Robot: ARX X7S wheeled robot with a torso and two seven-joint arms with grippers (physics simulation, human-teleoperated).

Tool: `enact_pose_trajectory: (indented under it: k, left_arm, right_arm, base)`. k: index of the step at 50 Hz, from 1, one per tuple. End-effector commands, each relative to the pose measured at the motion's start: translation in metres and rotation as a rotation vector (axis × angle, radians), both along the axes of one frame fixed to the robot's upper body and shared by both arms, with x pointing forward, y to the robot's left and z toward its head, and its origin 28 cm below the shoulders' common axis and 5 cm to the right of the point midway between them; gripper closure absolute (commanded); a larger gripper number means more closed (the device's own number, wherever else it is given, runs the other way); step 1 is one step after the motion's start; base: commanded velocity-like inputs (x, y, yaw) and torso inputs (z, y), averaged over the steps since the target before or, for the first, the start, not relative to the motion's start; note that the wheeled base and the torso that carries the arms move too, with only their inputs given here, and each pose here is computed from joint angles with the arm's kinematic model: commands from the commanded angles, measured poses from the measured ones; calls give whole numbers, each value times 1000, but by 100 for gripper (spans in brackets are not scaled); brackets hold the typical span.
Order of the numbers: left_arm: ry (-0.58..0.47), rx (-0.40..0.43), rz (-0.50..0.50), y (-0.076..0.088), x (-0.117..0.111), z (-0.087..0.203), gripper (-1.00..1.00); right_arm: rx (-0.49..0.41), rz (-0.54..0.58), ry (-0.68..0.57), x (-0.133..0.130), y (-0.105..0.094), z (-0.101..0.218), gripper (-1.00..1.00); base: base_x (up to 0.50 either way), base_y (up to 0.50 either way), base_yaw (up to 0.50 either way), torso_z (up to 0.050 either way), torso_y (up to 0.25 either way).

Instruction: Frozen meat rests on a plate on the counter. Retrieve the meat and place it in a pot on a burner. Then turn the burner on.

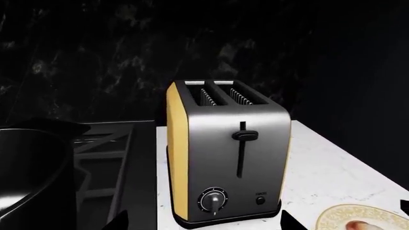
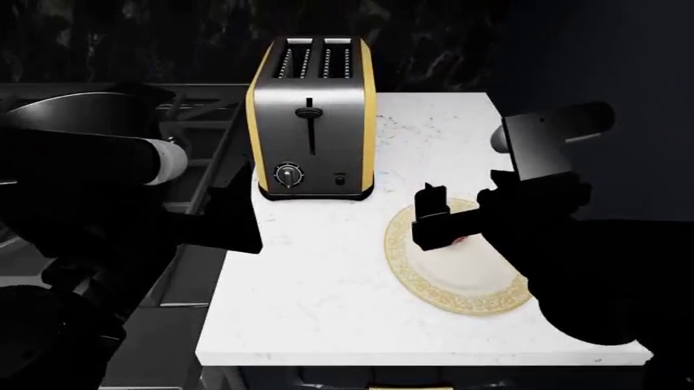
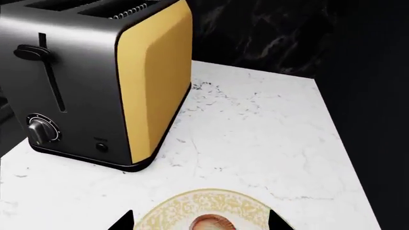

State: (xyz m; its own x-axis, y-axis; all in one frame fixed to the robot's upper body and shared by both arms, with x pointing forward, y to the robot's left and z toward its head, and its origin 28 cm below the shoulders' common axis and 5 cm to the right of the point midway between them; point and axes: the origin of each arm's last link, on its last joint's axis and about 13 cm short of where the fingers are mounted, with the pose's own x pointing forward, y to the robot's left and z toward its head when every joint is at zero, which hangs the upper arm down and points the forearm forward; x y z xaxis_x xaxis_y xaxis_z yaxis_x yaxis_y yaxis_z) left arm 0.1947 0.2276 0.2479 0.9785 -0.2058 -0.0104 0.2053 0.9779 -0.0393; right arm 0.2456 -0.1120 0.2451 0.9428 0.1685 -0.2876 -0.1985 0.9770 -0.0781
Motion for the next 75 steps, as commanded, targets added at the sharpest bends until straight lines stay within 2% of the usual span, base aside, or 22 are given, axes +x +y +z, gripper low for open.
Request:
enact_pose_trajectory:
  k: [1,45,75]
  left_arm:
    - [2,-4,-1,0,2,-1,-100]
    - [35,-35,15,2,5,-8,-100]
    - [50,-30,21,3,12,-13,-100]
  right_arm:
    - [-16,-5,45,4,-3,-14,-100]
    - [-47,-14,107,15,-5,-41,-100]
    - [-60,-13,140,33,-8,-57,-100]
  base:
    - [0,0,0,0,0]
    - [0,0,0,0,0]
    - [0,0,0,0,0]
